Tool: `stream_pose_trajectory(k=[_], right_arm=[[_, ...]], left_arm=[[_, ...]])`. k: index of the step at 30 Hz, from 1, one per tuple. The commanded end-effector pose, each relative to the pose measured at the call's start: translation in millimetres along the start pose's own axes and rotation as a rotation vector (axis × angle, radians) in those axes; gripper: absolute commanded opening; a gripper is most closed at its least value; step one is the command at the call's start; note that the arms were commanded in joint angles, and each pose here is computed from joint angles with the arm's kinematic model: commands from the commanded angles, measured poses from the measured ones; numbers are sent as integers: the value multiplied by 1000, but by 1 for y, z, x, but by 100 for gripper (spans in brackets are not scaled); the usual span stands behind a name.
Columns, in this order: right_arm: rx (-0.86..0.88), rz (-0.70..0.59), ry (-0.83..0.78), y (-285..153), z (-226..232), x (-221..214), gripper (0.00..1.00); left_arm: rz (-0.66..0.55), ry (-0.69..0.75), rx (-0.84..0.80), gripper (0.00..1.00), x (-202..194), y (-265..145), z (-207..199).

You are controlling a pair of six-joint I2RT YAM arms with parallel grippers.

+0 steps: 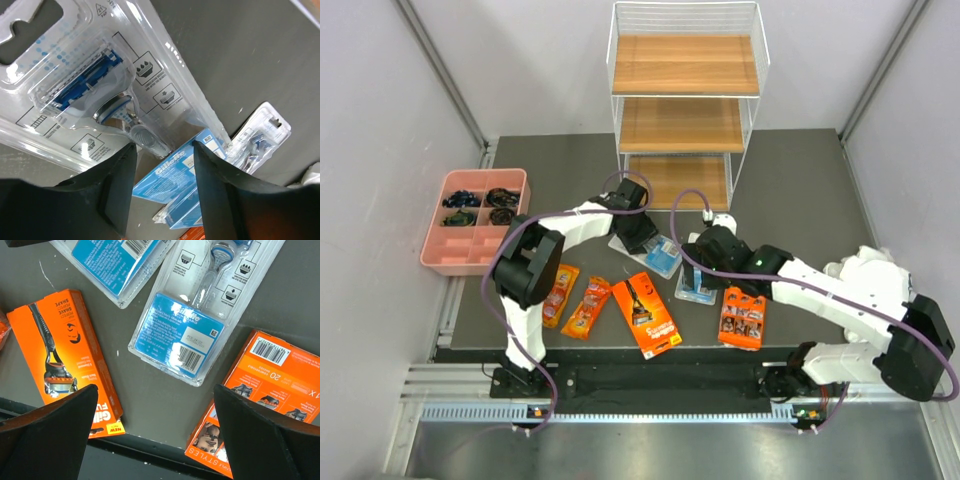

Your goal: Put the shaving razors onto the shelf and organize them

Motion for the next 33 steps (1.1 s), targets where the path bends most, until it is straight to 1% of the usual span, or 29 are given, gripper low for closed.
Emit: stream_pose_trajectory(k=[1,2,5,10,13,15,21,25,26,27,29,30,33], right_arm=[[18,-26,33,-5,-2,3,99],[20,-25,34,-6,-2,3,99],[19,-20,39,-4,-3,-1,99],[19,-6,42,-1,-4,-5,99],[22,3,44,0,-4,-7,99],[28,3,45,0,-2,-6,99],[18,10,42,-1,-5,-8,99],[20,15,46,0,-5,-10,99],[23,16,50,1,-4,-10,99],[25,17,50,1,-4,-11,99],[28,20,53,2,-4,-12,99],[29,22,53,2,-4,-13,99],[28,26,56,2,-4,-14,99]], left_arm=[[-77,-31,58,58,5,7,14],[-83,-30,48,59,5,4,14],[-157,-33,45,61,14,-6,14],[-220,-53,67,59,20,-17,20],[-203,-54,91,58,19,-9,24],[-186,-55,83,57,19,-5,19],[-149,-53,98,50,16,10,19],[-128,-51,123,46,11,17,28],[-125,-43,119,45,10,18,28],[-113,-33,125,40,8,21,30],[-94,-17,137,38,5,25,31],[-80,-12,151,35,2,29,36],[-49,7,169,22,-5,37,41]])
Point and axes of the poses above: each gripper's point midway between its finger pads, its own y axis out along the fingers, its own z axis along the line the jaws close on, x = y × z, the point moved 4 cm from there along -y, back along the fingers, and after that the axes turned 2 degrees about y, right-handed, at the moved point
